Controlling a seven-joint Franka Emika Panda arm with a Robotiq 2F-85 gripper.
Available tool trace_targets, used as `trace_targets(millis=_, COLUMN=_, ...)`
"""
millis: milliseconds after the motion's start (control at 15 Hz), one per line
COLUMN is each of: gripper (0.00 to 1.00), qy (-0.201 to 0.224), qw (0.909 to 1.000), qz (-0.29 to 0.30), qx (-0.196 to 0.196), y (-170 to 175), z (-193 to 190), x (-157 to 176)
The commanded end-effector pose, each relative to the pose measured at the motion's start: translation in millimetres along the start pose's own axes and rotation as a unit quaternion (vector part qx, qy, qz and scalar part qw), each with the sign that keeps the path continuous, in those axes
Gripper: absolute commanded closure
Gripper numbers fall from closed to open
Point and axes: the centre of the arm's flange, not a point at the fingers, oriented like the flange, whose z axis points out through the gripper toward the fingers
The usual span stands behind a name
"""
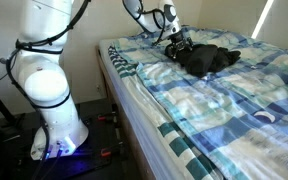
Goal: Fold the black dress in half
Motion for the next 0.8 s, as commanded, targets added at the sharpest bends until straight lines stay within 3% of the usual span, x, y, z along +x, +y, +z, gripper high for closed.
trace_targets(millis=0, gripper=0.00, qy=-0.008, qw=0.9998, qz=0.004, qx=0.018, y=12.1, z=-7.2, x=37.2)
trace_targets(millis=733, gripper=0.00, qy=-0.049, qw=0.9964, qz=-0.036, qx=0.058, y=7.1, z=11.0, x=39.9)
